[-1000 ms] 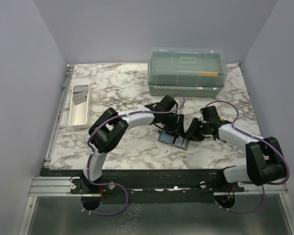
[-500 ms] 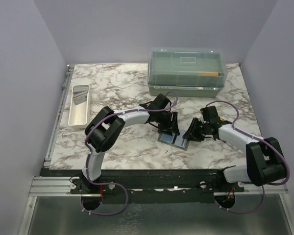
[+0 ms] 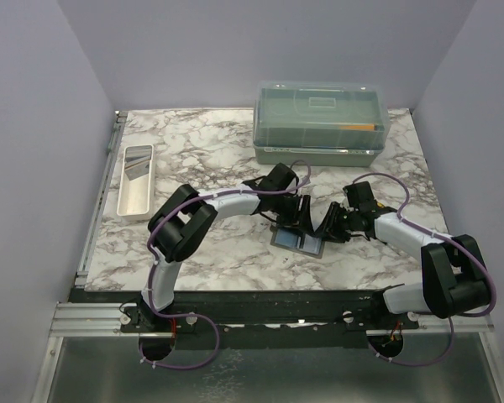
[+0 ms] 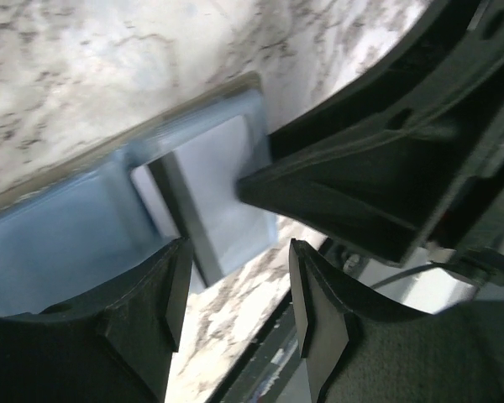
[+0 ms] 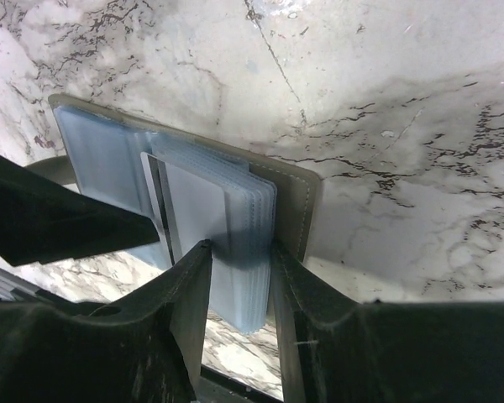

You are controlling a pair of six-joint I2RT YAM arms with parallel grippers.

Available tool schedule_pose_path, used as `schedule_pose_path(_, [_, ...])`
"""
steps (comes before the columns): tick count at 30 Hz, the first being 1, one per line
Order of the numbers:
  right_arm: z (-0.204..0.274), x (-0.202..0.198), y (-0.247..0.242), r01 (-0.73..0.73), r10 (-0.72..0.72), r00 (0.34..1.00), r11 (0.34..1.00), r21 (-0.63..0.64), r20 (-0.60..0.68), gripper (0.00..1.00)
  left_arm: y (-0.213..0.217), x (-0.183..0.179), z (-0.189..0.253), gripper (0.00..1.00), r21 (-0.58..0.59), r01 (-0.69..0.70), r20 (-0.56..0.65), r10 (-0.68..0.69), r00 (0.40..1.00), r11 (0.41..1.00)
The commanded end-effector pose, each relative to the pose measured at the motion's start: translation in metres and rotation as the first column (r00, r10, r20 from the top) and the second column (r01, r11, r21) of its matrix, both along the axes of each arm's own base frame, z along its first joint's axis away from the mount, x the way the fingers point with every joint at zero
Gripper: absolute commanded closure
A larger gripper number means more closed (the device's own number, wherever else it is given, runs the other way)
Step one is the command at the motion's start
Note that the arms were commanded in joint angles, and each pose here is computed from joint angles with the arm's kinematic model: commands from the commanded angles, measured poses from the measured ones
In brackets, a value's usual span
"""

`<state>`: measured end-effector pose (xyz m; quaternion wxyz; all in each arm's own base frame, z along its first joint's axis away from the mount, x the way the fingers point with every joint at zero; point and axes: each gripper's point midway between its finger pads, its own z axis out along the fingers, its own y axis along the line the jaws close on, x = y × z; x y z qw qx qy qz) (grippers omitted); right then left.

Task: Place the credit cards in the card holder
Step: Insert the credit card into the card holder.

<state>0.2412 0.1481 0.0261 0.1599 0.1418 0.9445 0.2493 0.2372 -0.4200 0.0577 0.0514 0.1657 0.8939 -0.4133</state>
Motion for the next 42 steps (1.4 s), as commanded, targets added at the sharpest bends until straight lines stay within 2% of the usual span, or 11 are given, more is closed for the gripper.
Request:
schedule_pose_path(1, [-0.003, -0.006, 0.003, -0.025, 0.026, 1.000, 1.000, 0.016, -0.016, 0.63, -0.023, -0.014, 0.026, 0.45, -0.160, 0.065, -0.049, -0.073, 0.996, 0.985])
schedule_pose_path(10, [-0.001, -0.008, -0.002, -0.012, 0.012, 1.000, 1.000, -0.007, -0.009, 0.61, -0.011, 0.001, 0.027, 0.45, -0.152, 0.000, -0.030, -0.005, 1.000, 0.988])
schedule_pose_path(17, [-0.003, -0.009, -0.003, -0.020, 0.020, 1.000, 1.000, -0.016, -0.006, 0.59, 0.013, 0.018, 0.012, 0.44, -0.006, -0.085, 0.028, 0.085, 0.996, 0.996])
schedule_pose_path(23, [-0.003, -0.009, -0.001, -0.027, 0.026, 1.000, 1.000, -0.006, -0.002, 0.56, 0.015, 0.016, -0.012, 0.42, 0.052, -0.098, -0.014, 0.099, 0.995, 0.994])
schedule_pose_path(28, [-0.004, -0.009, 0.000, -0.035, 0.035, 0.999, 0.999, 0.001, -0.001, 0.56, -0.009, 0.007, -0.005, 0.42, -0.017, -0.031, -0.032, 0.031, 0.999, 0.999])
schedule_pose_path(34, [-0.003, -0.007, 0.002, -0.038, 0.038, 0.999, 0.999, 0.011, 0.007, 0.57, -0.032, -0.005, 0.028, 0.43, -0.221, 0.025, -0.042, -0.035, 0.999, 0.975])
schedule_pose_path(40, [0.001, -0.006, -0.004, -0.028, 0.029, 0.999, 0.999, -0.021, 0.014, 0.56, -0.016, -0.004, 0.025, 0.43, -0.198, -0.004, -0.044, -0.005, 0.999, 0.980])
schedule_pose_path(42, [0.003, -0.005, -0.007, -0.020, 0.020, 1.000, 0.999, -0.042, 0.021, 0.52, -0.002, 0.006, 0.023, 0.43, -0.174, -0.042, -0.058, 0.032, 0.998, 0.984])
